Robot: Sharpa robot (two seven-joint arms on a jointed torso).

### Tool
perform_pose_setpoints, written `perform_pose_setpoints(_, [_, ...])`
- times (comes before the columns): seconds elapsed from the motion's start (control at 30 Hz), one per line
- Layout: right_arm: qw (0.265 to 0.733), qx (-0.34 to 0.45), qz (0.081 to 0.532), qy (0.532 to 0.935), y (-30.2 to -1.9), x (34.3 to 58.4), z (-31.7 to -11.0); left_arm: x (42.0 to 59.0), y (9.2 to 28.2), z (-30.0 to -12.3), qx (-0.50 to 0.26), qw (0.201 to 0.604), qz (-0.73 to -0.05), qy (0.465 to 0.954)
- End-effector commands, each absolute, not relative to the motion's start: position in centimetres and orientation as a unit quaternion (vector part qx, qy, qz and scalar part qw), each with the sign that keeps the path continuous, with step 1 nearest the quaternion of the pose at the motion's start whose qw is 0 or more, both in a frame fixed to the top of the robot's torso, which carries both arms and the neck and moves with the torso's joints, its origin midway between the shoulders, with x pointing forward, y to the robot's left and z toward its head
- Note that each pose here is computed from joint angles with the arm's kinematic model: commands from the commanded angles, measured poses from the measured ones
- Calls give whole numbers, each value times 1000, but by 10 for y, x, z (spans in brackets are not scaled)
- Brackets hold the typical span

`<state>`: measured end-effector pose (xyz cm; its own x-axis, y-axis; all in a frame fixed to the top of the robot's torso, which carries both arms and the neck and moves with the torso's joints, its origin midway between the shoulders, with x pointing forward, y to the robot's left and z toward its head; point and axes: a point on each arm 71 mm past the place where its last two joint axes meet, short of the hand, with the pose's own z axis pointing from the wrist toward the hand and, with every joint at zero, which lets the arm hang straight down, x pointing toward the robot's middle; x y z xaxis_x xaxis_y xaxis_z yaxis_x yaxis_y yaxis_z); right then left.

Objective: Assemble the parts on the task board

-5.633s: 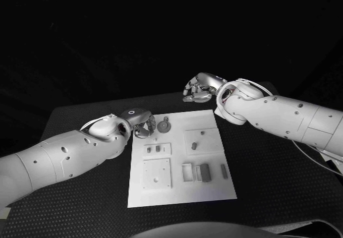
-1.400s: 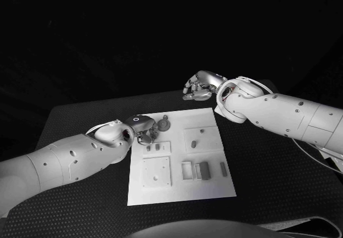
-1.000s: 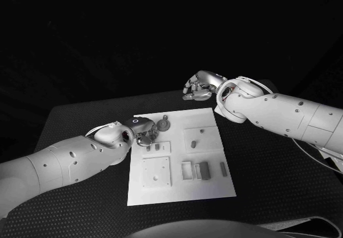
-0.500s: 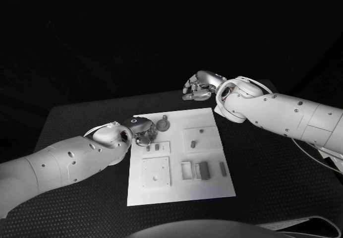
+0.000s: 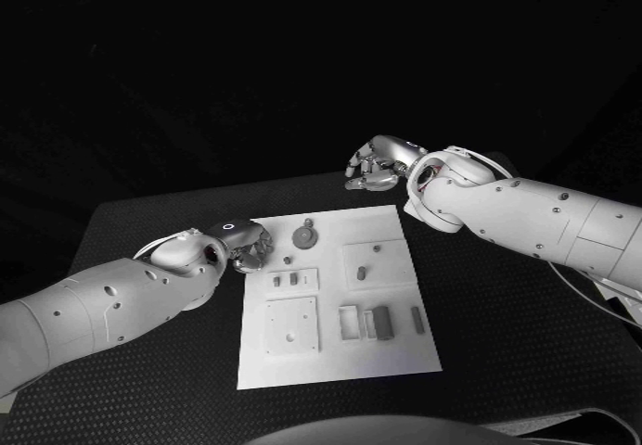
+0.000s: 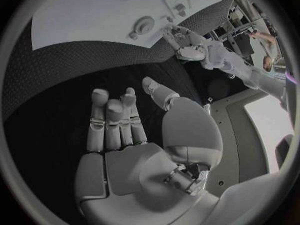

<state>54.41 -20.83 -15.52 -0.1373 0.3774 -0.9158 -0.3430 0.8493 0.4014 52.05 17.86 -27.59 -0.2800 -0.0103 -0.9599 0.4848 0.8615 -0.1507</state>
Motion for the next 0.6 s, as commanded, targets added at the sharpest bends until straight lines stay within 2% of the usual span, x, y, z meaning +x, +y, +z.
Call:
perform_pose_setpoints(0.03, [660,4,283,696,-209,543,-154,525,194,-273,113,583,-214,776])
perform_pose_setpoints(0.2, [656,3,284,699,-214,543,-154,535,224,-258,-7,589,-246,769])
perform_pose_setpoints(0.3, [643,12,283,711,-221,543,-157,540,243,-250,-130,561,-293,763])
perform_pose_setpoints(0.43, [640,9,286,713,-228,541,-159,542,258,-244,-224,531,-341,743])
perform_pose_setpoints(0.6, [632,-21,279,723,-234,531,-167,539,265,-243,-325,443,-441,709])
